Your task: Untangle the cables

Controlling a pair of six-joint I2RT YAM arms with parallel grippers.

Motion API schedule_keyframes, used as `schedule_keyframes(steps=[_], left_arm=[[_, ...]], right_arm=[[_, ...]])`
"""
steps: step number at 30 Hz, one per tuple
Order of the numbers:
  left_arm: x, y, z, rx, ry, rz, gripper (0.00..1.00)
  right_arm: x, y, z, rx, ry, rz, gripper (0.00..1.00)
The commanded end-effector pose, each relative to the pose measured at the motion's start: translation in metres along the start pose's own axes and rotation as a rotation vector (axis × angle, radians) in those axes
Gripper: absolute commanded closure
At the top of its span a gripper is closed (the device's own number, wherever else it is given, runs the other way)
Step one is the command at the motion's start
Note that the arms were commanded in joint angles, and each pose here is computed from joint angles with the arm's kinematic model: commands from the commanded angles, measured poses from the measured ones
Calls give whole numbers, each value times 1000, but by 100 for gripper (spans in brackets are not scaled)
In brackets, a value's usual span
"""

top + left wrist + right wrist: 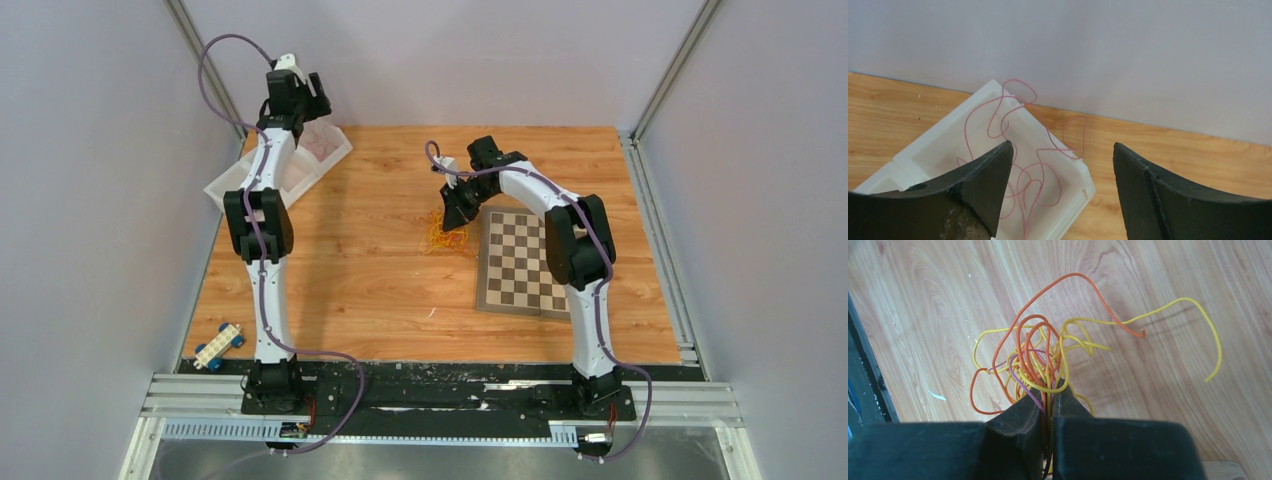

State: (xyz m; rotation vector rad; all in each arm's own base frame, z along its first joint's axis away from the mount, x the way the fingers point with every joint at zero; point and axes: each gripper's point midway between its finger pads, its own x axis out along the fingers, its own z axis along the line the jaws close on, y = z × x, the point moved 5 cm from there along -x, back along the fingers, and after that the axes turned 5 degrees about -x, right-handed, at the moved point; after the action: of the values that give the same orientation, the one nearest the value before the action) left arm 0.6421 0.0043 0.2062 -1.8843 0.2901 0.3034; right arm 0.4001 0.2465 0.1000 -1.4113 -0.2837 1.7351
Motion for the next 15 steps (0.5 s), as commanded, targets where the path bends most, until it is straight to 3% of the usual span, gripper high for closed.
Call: schedule_keyframes(steps=[1, 15], left_arm=[[9, -12, 5, -157, -118, -84, 21], [48, 16, 17, -151, -183, -146, 24]], right_arm=[[2, -3, -4, -9, 3, -14, 94], [2, -1, -7, -17, 21, -2, 93]])
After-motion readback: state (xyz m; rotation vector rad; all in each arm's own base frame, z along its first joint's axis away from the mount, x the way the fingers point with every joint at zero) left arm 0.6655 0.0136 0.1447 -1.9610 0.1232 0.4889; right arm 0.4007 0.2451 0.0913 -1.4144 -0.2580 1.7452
